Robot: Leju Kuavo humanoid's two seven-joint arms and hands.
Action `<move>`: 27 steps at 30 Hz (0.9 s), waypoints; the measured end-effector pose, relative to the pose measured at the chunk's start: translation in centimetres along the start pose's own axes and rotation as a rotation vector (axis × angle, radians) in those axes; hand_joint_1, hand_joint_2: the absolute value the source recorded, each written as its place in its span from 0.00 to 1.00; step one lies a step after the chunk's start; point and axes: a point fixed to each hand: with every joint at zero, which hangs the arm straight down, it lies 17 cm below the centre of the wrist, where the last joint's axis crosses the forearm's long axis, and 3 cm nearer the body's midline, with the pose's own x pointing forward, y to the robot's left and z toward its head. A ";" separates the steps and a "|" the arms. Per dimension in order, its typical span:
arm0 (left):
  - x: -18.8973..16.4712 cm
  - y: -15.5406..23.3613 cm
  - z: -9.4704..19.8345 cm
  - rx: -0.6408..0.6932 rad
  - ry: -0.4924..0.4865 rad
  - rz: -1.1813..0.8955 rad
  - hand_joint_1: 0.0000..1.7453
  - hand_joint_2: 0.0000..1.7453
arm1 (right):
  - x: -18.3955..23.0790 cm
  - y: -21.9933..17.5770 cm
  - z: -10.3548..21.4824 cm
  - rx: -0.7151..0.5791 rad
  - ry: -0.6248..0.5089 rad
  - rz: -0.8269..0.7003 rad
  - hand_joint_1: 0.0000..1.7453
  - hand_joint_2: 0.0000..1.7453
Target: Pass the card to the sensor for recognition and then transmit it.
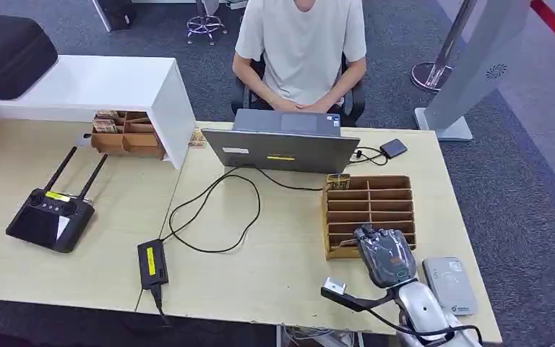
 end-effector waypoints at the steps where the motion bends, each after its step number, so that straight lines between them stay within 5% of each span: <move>1: 0.0 0.0 0.0 0.000 0.002 -0.001 0.00 1.00 | 0.0 0.0 0.0 0.000 -0.001 0.002 1.00 1.00; 10: -0.2 0.1 0.0 0.003 0.014 -0.010 0.00 1.00 | 0.0 -0.8 -0.3 -0.027 -0.002 0.007 1.00 1.00; 27: 0.0 0.0 0.0 0.003 0.017 -0.055 0.00 1.00 | -2.3 -9.3 -5.7 -0.219 0.012 0.044 1.00 1.00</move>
